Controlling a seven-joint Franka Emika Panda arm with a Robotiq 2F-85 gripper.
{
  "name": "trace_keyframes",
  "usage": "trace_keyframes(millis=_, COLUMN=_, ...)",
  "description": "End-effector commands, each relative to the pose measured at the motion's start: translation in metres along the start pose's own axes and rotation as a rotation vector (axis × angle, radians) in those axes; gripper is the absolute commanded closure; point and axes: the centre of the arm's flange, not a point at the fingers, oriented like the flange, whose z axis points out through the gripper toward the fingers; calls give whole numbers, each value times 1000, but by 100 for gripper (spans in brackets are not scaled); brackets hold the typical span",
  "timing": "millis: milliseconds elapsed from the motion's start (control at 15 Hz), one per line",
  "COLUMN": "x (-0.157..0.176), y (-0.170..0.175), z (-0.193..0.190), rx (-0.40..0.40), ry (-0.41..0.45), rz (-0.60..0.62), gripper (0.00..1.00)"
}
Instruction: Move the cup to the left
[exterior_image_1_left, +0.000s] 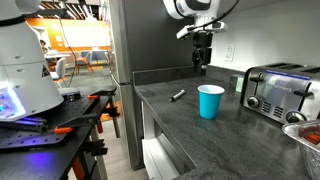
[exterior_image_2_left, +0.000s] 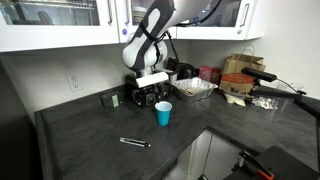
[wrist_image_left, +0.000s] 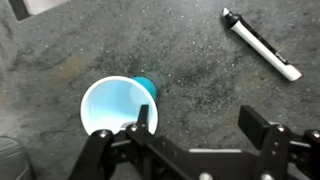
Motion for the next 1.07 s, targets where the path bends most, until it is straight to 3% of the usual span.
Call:
trace_keyframes(millis=0, x=23, y=4, z=13, rx=6, ry=-76, rz=22, gripper=4)
trace_keyframes(millis=267, x=30, y=15, z=30, rx=8, ry=-121, rz=56, gripper=8)
trace_keyframes(millis=467, x=37, y=21, z=38, rx=7, ry=-140, rz=72, gripper=20)
trace_keyframes(millis=533, x=39, y=24, z=40, rx=4, ry=-146, rz=79, gripper=18)
trace_keyframes(millis=800, x=47, y=34, z=52, rx=-4, ry=-170, rz=105, gripper=35)
trace_keyframes(millis=867, x=48, y=36, z=55, rx=-7, ry=-174, rz=106, gripper=54)
trace_keyframes(millis=933, x=48, y=37, z=58, rx=-12, ry=-176, rz=99, gripper=55)
trace_keyframes(millis=1000, x=48, y=37, z=61, rx=-15, ry=-177, rz=100, gripper=64)
